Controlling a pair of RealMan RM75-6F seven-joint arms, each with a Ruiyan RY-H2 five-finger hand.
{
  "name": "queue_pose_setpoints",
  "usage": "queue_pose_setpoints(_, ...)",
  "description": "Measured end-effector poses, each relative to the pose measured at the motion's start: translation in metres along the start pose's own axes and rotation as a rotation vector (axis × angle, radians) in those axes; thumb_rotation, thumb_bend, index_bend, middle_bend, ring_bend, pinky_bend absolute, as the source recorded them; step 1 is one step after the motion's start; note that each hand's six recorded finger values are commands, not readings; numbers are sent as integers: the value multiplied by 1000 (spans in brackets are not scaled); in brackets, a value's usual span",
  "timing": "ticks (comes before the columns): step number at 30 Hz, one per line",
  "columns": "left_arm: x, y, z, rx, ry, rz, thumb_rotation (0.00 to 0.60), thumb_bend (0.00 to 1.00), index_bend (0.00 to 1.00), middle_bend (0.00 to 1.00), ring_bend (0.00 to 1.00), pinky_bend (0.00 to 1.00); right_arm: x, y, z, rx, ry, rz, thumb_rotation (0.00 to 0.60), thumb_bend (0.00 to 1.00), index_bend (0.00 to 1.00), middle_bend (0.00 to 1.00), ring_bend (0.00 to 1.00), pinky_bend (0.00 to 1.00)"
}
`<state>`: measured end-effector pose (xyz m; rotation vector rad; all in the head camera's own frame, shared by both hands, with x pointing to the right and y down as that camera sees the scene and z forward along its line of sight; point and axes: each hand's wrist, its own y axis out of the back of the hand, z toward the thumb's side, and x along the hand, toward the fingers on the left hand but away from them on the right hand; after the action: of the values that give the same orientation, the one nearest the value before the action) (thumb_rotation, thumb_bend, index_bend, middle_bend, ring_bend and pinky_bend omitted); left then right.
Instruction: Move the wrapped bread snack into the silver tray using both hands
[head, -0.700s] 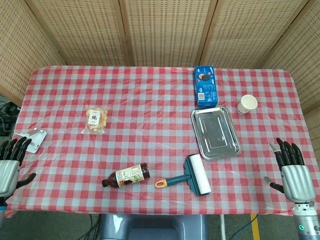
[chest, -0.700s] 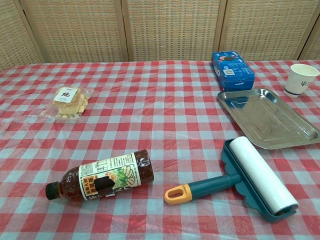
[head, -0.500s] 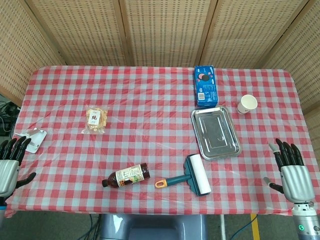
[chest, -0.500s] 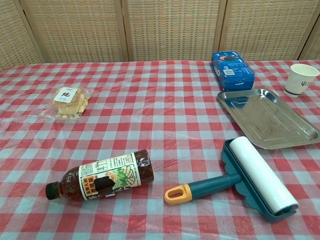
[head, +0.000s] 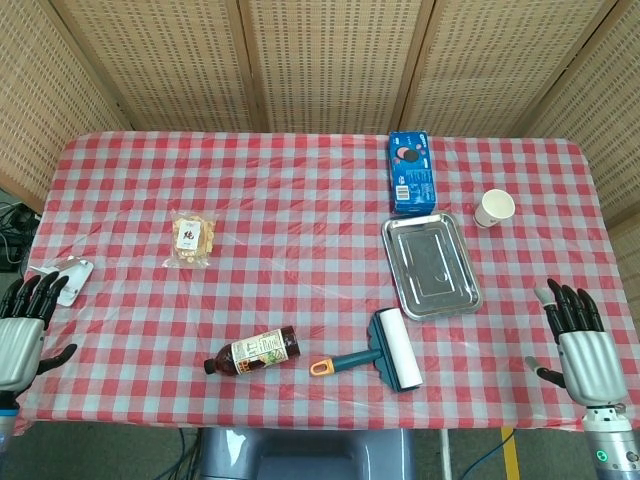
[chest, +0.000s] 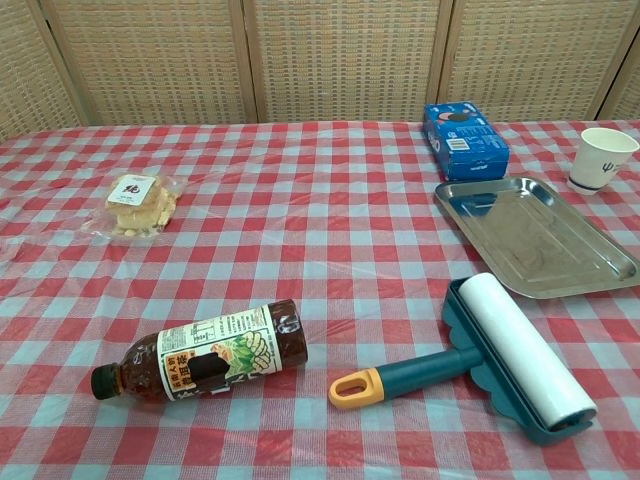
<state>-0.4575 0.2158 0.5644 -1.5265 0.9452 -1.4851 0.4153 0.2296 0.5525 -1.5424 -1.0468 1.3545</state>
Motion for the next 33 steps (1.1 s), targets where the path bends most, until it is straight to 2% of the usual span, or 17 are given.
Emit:
queue_pose_setpoints(6,14,1,9,-6,-28,1,600,172,0,0,0,0,0,-2,0,-12,3,14,600,55,0,0,0,0)
queue_pose_setpoints(13,53,10,31,7,-77,-6,600,172,0,0,0,0,-2,-7,-1,-19,3,36,600,55,0,0,0,0)
queue_pose_setpoints(24,138,3,75,49,-117,-172,600,123,0,0,0,0,-9,-18,-10,-21,-28,75,600,54,0,0,0,0)
queue_pose_setpoints(33,211,-17,87,112,-51,-294,600,88,0,0,0,0,-12,-19,-11,-21,-19,78,600,55,0,0,0,0)
